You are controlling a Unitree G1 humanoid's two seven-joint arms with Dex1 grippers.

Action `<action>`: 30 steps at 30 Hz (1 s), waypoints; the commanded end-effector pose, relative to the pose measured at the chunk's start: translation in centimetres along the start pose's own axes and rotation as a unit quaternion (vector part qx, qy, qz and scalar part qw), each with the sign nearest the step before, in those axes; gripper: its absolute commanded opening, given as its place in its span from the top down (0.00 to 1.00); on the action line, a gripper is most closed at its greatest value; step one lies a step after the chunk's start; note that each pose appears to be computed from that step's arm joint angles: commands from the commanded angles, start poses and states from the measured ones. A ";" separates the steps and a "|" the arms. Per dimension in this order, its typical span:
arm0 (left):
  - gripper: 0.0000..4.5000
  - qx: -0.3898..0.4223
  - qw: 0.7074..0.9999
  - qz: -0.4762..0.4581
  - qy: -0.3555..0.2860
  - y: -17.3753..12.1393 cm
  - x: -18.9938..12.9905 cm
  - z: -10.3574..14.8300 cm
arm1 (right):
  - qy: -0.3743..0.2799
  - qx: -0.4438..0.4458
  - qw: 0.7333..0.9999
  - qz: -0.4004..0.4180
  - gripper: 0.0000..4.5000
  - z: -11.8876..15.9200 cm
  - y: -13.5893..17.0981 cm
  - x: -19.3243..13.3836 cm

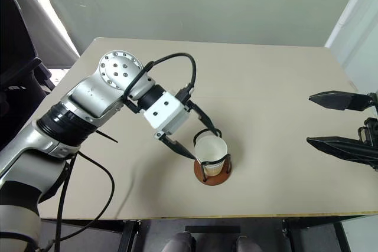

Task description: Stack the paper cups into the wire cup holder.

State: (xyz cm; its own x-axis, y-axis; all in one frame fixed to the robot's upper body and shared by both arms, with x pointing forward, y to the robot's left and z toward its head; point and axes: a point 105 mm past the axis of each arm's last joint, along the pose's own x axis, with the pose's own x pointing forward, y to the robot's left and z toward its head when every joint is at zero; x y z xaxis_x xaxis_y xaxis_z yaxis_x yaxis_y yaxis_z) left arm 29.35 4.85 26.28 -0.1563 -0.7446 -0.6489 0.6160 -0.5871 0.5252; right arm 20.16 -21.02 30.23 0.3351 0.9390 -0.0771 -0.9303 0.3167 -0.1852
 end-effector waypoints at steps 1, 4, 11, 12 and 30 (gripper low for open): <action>0.24 -0.021 0.987 0.159 0.022 3.7 -7.0 1.0 | 0.002 -0.017 1.000 0.001 0.00 0.4 -0.4 0.0; 0.24 -0.073 0.974 0.200 0.079 2.1 -10.7 -1.5 | 0.001 -0.017 1.000 0.004 0.00 0.2 -0.7 0.1; 0.24 -0.211 0.936 0.209 0.188 -4.4 -14.1 -8.2 | 0.001 -0.015 1.000 0.017 0.00 -0.1 -1.0 0.6; 0.24 -0.224 0.933 0.208 0.193 -4.9 -14.1 -8.8 | 0.001 -0.016 1.000 0.019 0.00 0.0 -1.1 0.6; 0.24 -0.295 0.908 0.210 0.212 -5.5 -10.6 -15.4 | 0.004 -0.028 1.000 0.004 0.00 0.5 -0.8 0.7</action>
State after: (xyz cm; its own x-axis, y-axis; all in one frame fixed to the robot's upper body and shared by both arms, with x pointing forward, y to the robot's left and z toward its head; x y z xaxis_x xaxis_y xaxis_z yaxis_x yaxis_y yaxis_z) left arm 39.28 20.70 20.41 0.3851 -0.6029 -0.6987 0.9011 0.0821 0.4258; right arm 21.76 -20.61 29.75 0.3214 0.9420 -0.0966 -0.9352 0.2998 -0.1884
